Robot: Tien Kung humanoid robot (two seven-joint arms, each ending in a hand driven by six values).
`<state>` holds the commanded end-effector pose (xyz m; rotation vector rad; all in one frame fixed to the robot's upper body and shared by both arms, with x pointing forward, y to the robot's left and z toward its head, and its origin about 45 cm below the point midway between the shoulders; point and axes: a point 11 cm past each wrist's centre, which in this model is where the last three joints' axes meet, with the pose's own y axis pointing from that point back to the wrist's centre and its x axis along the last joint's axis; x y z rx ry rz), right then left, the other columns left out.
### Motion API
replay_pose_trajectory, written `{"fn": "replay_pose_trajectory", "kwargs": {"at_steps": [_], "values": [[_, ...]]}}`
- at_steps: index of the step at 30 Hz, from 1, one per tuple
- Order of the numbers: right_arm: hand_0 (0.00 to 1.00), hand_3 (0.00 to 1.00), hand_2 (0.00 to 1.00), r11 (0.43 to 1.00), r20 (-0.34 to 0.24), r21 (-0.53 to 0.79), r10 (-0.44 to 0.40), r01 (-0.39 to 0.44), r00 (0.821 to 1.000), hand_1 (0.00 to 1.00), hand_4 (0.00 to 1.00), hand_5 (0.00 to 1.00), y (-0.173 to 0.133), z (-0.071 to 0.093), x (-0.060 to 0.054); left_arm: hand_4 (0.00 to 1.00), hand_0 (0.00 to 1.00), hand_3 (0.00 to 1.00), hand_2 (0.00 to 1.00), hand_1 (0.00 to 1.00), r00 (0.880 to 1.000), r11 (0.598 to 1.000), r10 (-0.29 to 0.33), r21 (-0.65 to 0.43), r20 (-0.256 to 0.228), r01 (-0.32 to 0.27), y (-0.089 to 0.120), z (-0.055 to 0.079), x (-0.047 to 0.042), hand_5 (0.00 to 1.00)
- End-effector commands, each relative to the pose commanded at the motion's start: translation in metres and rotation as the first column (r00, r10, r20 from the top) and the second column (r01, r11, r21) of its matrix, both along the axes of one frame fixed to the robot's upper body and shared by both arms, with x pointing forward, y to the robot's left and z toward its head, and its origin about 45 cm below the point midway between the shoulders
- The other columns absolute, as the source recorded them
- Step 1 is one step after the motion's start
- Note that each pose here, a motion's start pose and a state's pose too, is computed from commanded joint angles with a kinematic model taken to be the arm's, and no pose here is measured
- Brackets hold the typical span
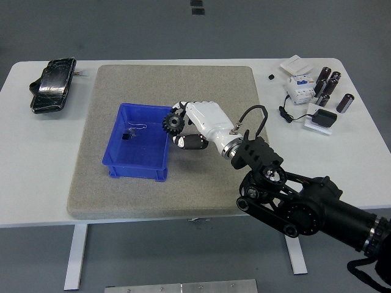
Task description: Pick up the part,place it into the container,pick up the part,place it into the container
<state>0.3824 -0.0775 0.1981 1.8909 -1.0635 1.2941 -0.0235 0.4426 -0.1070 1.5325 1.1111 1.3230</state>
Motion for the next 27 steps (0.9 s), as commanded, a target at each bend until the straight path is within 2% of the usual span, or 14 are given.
{"fn": "replay_pose_trajectory", "kwargs": {"at_steps": [5,6,11,12,17,18,23,24,27], "values": [[0.628,0.660,0.647,0.998,0.007,-0.039,0.049,-0.049,0.999,0.653,0.521,0.211,0.020,-0.005,-0.007,0.701,0.670,0.629,0.606,0.642,1.000,1.000,0.001,0.000,0.000,-0.001,0.000,0.000,0.0005,0.572],[0.760,0.708,0.772,0.997,0.008,-0.045,0.055,-0.055,0.998,0.785,0.548,0.324,0.023,-0.006,-0.007,0.701,0.670,0.629,0.606,0.642,1.000,1.000,0.001,0.000,-0.001,-0.001,0.000,0.000,0.0004,0.571],[0.760,0.708,0.772,0.995,0.009,-0.073,0.070,-0.070,0.997,0.785,0.548,0.324,0.031,-0.009,-0.009,0.701,0.670,0.629,0.606,0.642,1.000,1.000,0.001,0.001,-0.002,-0.001,0.000,0.000,0.0002,0.571],[0.825,0.924,0.923,0.994,0.008,-0.079,0.072,-0.071,0.997,0.885,0.673,0.402,0.032,-0.010,-0.009,0.703,0.670,0.625,0.605,0.641,1.000,1.000,0.001,0.001,-0.002,-0.001,0.001,0.000,0.0003,0.568],[0.825,0.924,0.923,0.993,0.010,-0.082,0.084,-0.082,0.996,0.885,0.673,0.402,0.036,-0.010,-0.011,0.703,0.670,0.625,0.605,0.641,1.000,1.000,-0.001,0.000,-0.001,0.001,0.000,0.000,0.0009,0.568],[0.872,0.998,0.998,0.993,0.009,-0.079,0.088,-0.087,0.996,0.928,0.798,0.456,0.037,-0.009,-0.011,0.704,0.670,0.626,0.605,0.642,1.000,1.000,-0.001,0.000,-0.001,0.001,0.000,0.000,0.0013,0.568],[0.872,0.998,0.998,0.992,0.001,-0.072,0.102,-0.101,0.995,0.928,0.798,0.456,0.039,-0.008,-0.010,0.704,0.670,0.626,0.605,0.642,1.000,1.000,-0.004,-0.002,0.003,0.004,0.000,0.000,0.0026,0.568],[0.861,0.998,0.998,0.992,-0.001,-0.069,0.103,-0.103,0.995,0.909,0.851,0.464,0.039,-0.008,-0.010,0.705,0.670,0.626,0.604,0.642,1.000,1.000,-0.004,-0.002,0.004,0.004,0.000,0.000,0.0028,0.566],[0.861,0.998,0.998,0.995,-0.003,-0.031,0.092,-0.092,0.996,0.909,0.851,0.464,0.038,-0.005,-0.009,0.705,0.670,0.626,0.604,0.642,1.000,1.000,-0.005,-0.003,0.002,0.005,0.000,0.000,0.0023,0.566]]}}
